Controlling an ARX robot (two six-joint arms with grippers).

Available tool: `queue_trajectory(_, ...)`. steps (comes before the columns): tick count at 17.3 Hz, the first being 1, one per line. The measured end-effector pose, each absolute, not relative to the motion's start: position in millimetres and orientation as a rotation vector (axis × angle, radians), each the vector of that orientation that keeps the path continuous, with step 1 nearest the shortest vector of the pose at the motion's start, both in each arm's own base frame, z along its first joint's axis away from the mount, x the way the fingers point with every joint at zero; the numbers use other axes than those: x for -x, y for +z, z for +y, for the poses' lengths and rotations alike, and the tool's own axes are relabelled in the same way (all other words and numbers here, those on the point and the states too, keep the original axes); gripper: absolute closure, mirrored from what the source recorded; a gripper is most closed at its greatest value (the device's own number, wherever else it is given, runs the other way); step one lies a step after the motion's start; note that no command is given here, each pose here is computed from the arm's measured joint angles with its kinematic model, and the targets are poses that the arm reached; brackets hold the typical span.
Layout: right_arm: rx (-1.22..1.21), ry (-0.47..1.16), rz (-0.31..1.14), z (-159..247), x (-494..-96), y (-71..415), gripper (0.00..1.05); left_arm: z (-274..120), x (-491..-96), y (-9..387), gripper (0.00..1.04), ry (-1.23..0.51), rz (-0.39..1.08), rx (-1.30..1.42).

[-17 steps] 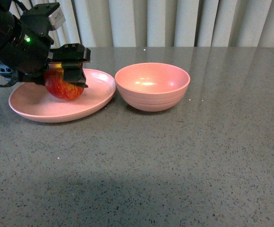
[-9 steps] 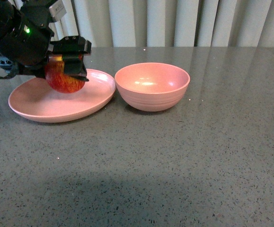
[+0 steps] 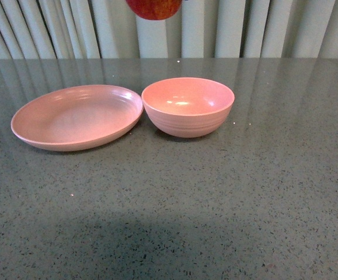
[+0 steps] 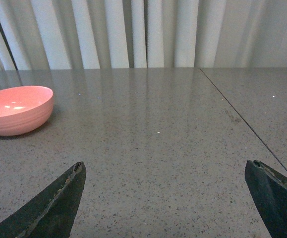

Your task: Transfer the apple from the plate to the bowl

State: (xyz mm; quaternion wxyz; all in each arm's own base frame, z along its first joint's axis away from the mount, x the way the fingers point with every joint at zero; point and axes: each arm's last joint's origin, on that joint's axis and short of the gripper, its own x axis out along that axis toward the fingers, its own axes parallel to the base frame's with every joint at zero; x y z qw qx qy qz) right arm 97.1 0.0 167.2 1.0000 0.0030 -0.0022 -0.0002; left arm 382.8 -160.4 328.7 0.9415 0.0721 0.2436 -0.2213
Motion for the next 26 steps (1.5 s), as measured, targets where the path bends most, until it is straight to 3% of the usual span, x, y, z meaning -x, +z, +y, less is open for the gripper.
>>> queue_trajectory(6,-0.006,0.0,-0.004,0.0,-97.1,167.2,0.07,-199.1,-396.0,281.6,0.35,-0.518,0.605,-0.18)
queue_trajectory(13,-0.006,0.0,-0.004,0.0,-97.1,167.2,0.07,-205.1,-408.1,248.3,0.35,-0.51,0.669,-0.171)
queue_trajectory(26,-0.006,0.0,-0.004,0.0,-97.1,167.2,0.07,-202.8,-410.3,231.5,0.35,-0.511,0.706,-0.163)
